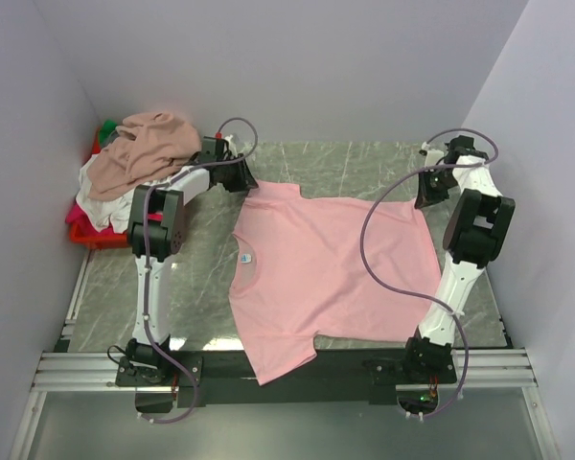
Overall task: Fold and stack the t-shirts
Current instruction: Flatten the tshirt out
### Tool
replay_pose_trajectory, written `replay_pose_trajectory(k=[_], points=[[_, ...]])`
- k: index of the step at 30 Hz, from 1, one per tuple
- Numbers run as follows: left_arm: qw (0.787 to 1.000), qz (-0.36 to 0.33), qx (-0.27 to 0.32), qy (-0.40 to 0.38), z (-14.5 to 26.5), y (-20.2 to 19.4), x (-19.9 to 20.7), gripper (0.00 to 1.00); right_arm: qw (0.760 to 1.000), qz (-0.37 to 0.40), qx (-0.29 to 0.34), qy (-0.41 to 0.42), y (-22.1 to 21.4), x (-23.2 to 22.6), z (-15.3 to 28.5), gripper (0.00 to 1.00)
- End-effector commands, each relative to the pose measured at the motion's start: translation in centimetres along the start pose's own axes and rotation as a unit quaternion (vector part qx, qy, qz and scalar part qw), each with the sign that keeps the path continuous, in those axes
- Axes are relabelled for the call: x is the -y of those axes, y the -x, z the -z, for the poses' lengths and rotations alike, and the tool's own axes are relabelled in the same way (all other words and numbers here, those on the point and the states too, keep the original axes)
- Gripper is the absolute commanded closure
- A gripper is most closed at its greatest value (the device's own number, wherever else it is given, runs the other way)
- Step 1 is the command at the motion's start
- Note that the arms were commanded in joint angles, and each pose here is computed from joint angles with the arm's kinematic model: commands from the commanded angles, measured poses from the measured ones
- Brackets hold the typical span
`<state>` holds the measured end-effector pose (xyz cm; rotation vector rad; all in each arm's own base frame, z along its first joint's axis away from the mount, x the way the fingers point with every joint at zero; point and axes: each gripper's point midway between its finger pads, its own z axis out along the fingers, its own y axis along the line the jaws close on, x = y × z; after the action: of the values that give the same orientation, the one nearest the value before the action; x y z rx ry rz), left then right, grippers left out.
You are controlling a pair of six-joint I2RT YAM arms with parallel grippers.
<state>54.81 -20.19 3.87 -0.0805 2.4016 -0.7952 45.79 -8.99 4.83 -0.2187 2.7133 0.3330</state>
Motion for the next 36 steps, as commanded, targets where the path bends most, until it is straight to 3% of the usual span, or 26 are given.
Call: replay_pose_trajectory(k=[1,4,8,18,28,36], points=[[0.999,0.009,0.031,0.000,0.0,2.7,-0.2,0.56,1.000,-0.009,0.004,0.013,0.8,-0.1,0.2,0.90],[0.999,0.017,0.039,-0.002,0.0,3.6,-0.7,0.47,1.000,-0.002,0.014,0.003,1.3,0.1,0.7,0.75],[0.999,0.020,0.029,-0.017,-0.7,3.9,-0.9,0.46,0.999,-0.001,0.032,-0.007,2.2,0.4,1.6,0.65],[0.999,-0.013,-0.013,-0.049,-2.6,2.4,0.1,0.49,0.998,-0.007,0.060,0.002,3.8,-0.1,3.1,0.63],[0.995,-0.066,-0.022,0.065,-3.6,1.1,-1.7,0.54,0.998,-0.009,0.068,0.011,3.5,-0.5,4.1,0.62],[0.991,-0.092,-0.038,0.092,-4.5,-0.3,-1.7,0.67,0.997,-0.008,0.076,-0.005,4.0,0.5,4.6,0.61]])
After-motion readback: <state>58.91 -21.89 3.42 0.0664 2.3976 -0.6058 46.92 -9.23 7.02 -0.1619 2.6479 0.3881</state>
